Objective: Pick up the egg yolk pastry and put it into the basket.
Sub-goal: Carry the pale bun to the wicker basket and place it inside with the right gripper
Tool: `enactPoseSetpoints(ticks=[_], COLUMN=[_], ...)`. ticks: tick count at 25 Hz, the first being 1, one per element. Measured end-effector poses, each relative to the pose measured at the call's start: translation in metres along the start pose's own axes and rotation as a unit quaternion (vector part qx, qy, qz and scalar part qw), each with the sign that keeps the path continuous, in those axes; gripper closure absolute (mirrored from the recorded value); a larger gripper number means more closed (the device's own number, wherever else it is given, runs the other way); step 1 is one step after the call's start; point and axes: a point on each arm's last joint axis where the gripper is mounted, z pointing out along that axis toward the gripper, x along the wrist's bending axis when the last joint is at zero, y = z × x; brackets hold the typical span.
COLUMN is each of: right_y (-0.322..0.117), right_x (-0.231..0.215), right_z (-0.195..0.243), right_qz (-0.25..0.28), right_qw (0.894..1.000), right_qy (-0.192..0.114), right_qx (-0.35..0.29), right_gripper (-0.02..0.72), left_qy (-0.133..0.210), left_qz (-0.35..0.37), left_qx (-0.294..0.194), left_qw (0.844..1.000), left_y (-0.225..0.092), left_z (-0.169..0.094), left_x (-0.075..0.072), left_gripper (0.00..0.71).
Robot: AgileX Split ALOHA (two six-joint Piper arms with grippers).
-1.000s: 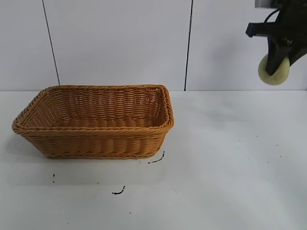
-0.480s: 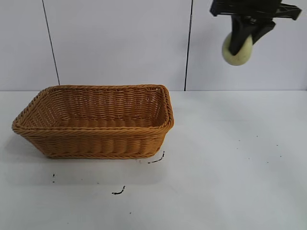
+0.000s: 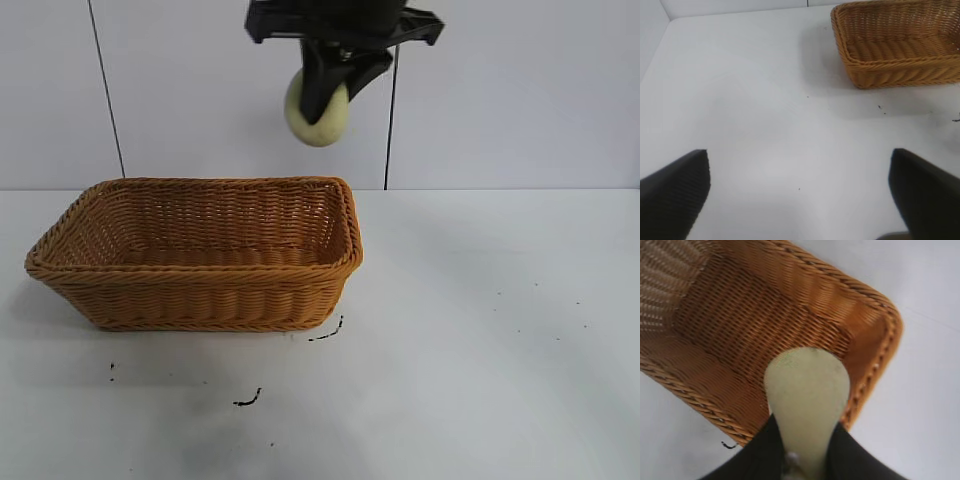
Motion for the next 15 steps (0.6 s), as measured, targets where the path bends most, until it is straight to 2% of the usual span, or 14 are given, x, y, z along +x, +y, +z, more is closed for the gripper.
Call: enactPoseSetpoints(ticks=[5,11,12,13,15], right_y=[-0.007,-0.013,-0.012,-0.012,-0.011], right_x=[-0.003,-0.004,-0.003,-0.003,-0.003], right_z=[0.056,0.077,0.077,0.076,0.076], right_qz=[0.012,0.018,0.018,0.018,0.018], right_qw=[1.000,1.000,1.000,1.000,1.000], right_qy=[-0.002,0.001,0.001,0.001,0.001], right_qx=[0.007,0.017,0.016,0.015,0.014], right_gripper=[0.585,0.576,0.557,0.503,0.356], left_qy=[0.000,0.000,0.000,0.000,0.000], left_qz=[0.000,0.000,0.000,0.000,0.000], left_qx=[0.000,0.000,0.000,0.000,0.000], left_qw=[1.000,1.000,1.000,1.000,1.000], left_y=[0.000,0.000,0.000,0.000,0.000], left_z=[0.000,0.000,0.000,0.000,0.000], left_x=[0.000,0.000,0.000,0.000,0.000], left_gripper=[0.014,0.014,0.014,0.014,0.014])
